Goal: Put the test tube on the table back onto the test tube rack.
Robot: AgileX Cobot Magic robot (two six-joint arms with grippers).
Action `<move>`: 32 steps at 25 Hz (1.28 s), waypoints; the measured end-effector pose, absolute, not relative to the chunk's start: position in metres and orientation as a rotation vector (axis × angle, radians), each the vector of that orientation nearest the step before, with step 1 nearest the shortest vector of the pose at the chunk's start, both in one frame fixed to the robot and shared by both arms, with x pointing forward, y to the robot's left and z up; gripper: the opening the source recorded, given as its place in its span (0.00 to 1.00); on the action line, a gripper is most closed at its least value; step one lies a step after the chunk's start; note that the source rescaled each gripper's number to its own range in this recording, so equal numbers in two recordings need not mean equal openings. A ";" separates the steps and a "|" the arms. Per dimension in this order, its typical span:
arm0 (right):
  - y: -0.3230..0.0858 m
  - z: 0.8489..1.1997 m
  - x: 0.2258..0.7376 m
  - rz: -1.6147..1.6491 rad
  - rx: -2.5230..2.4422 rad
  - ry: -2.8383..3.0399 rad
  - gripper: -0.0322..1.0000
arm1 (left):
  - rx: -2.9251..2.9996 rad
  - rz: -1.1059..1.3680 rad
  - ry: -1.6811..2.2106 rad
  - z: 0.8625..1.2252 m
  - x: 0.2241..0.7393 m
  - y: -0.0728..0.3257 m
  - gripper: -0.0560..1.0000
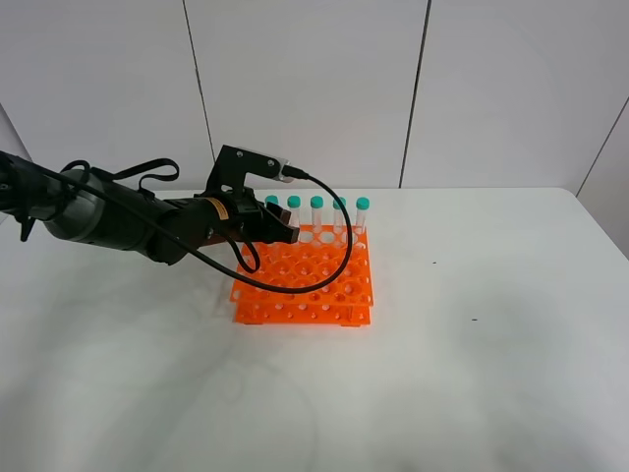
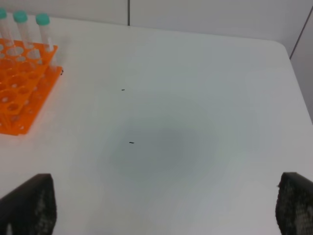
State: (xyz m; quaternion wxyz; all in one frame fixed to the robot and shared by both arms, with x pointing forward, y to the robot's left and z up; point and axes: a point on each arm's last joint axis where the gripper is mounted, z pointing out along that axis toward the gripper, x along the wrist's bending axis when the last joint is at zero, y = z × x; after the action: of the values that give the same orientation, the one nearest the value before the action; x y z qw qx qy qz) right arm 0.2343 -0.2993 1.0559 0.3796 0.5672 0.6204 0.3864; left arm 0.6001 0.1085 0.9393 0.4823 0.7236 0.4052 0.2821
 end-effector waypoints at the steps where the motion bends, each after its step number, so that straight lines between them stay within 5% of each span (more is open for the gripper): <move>1: -0.299 1.056 0.234 0.987 1.449 1.585 1.00 | 1.758 0.689 0.986 0.943 0.600 0.109 0.62; 12: -0.299 1.056 0.234 0.987 1.449 1.585 1.00 | 1.666 0.733 0.902 1.030 0.572 0.111 0.64; 15: -0.299 1.056 0.234 0.987 1.449 1.585 1.00 | 1.700 0.729 0.925 1.052 0.558 0.119 0.76; 19: -0.299 1.056 0.234 0.987 1.449 1.585 1.00 | 1.854 0.681 1.035 1.057 0.547 0.129 0.96; 32: -0.299 1.056 0.234 0.987 1.449 1.585 1.00 | 2.251 0.489 1.588 1.056 0.607 0.178 1.00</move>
State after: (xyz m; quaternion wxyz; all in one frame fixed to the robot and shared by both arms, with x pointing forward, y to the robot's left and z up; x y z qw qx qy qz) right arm 0.2343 -0.2993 1.0559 0.3796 0.5672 0.6204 0.3864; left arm 0.6067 0.1785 1.0564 0.1712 0.7926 0.5593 0.1723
